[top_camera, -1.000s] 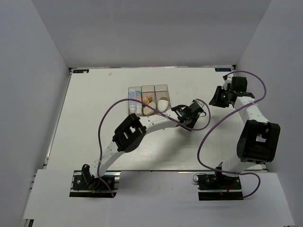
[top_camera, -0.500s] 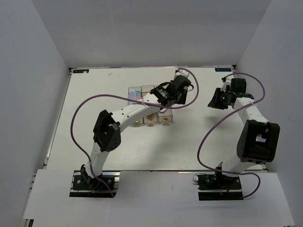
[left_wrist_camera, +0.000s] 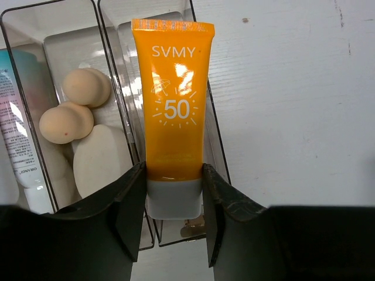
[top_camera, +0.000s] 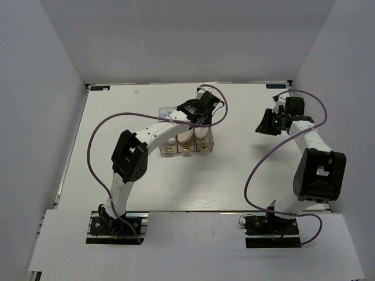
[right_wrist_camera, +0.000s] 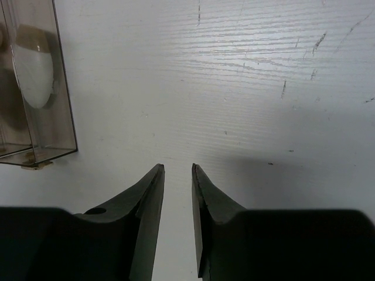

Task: Organize the makeup

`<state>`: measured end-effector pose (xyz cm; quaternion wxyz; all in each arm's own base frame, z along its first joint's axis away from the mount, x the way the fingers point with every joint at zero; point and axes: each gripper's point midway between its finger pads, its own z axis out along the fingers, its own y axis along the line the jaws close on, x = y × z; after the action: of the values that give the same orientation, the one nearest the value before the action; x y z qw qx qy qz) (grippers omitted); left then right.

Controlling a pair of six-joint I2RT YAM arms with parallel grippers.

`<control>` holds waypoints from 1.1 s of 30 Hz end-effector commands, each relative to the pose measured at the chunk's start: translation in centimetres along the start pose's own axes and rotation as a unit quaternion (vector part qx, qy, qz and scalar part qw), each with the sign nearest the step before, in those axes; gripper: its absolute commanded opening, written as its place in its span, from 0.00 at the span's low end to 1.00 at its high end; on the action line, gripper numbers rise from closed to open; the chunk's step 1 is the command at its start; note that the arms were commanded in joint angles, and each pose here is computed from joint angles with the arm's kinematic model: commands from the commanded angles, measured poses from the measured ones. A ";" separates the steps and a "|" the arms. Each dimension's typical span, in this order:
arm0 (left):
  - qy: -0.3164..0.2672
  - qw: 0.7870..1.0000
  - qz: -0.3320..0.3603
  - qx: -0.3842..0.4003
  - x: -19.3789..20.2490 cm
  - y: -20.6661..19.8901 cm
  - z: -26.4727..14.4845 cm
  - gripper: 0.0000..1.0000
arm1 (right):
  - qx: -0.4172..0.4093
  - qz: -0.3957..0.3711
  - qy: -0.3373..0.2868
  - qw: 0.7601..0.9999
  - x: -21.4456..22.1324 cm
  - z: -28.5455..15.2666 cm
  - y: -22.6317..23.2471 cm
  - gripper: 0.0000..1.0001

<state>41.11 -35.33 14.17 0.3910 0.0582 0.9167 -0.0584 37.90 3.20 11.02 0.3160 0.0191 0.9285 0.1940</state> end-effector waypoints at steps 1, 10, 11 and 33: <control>-0.006 1.000 -0.013 0.015 -0.7 -0.7 -0.4 0.44 | -0.012 -0.010 -0.011 1.000 -0.5 -0.6 0.8 0.32; 0.020 1.000 -0.008 0.008 1.0 -0.8 1.0 0.65 | -0.014 -0.011 -0.007 1.000 -0.4 -0.5 0.8 0.37; 0.019 1.000 -0.010 0.007 0.9 -0.7 0.9 0.65 | -0.015 -0.011 -0.006 1.000 -0.4 -0.5 0.9 0.37; -0.079 0.975 -0.149 0.141 -2.4 6.4 -12.9 0.98 | -0.090 -0.170 -0.055 0.980 -3.5 -2.1 5.1 0.89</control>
<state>35.25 -29.21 23.03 0.4305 0.0161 0.8769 -0.2134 37.20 6.44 12.54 0.3292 -0.1168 0.9070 0.2354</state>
